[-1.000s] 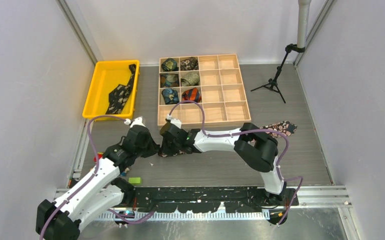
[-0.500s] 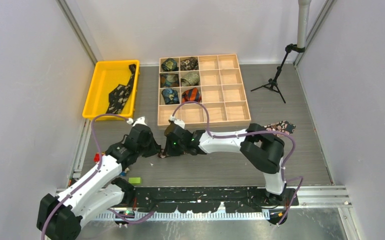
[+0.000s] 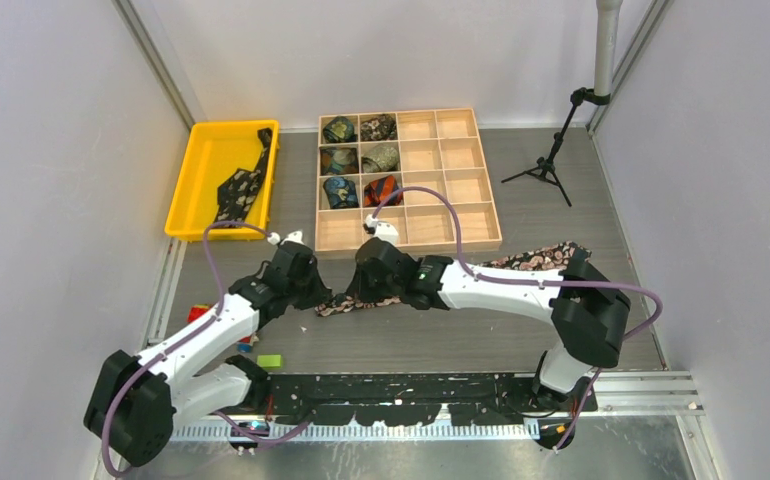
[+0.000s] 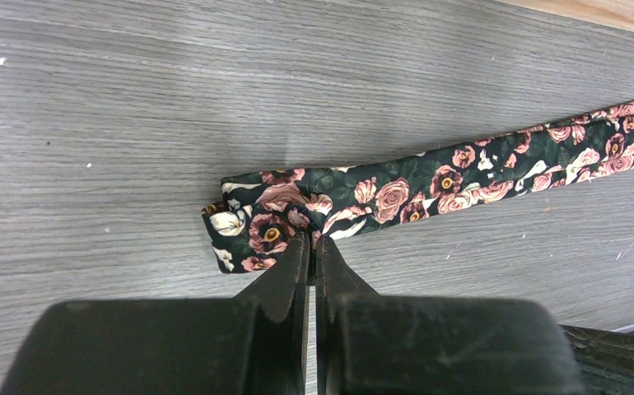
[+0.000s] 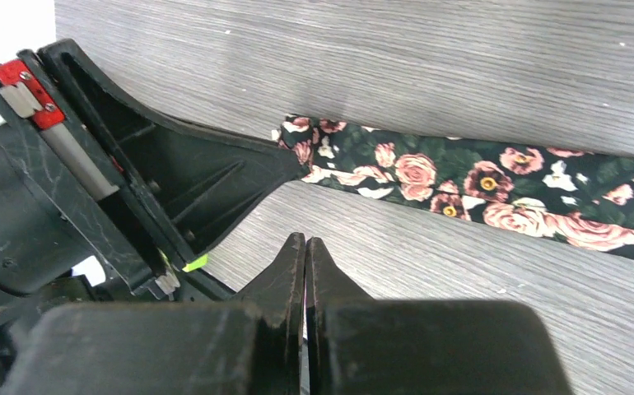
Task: Roll the ties
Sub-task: Roll the tie at the center of the board.
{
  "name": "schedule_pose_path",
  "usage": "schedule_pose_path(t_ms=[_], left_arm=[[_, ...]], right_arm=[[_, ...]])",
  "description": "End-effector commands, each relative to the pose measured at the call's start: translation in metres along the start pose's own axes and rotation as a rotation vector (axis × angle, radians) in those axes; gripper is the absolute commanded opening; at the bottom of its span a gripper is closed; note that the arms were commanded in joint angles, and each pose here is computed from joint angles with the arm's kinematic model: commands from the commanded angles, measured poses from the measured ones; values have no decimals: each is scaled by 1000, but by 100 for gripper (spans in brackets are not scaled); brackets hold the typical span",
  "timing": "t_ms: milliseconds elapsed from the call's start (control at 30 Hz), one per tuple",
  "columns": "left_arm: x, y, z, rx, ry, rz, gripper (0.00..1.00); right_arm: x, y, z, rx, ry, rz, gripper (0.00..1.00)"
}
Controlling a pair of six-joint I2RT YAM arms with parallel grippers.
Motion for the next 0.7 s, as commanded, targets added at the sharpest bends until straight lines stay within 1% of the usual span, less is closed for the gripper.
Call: schedule_pose_path(t_ms=[0,333,467,567,667], left_arm=[[-8,-7,-6,8,-27,44,0],[-16,-3,1,-2,-7,39,0],[-18,-3,4,-11,10,46,7],[-19,-3,5,-14,14,47,17],[-18,-4,4,-13,5,56,24]], right_arm=[[10,-12,-5,0,-47,33,4],[10,-17,-2,-12,-43,38,4],[9,-17,-2,-16,-43,39,4],[8,-16,-1,-17,-40,36,4],[8,-15,-1,-18,-36,35,4]])
Point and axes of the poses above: each gripper's point midway between its finger pads, its own x axis back along the fingers, its own y axis along the line the jaws close on, z = x × y, the point moved 6 cm from there along x, back along the fingers, and after that the axes turned 7 degrees about -x, right-handed, at the moved point
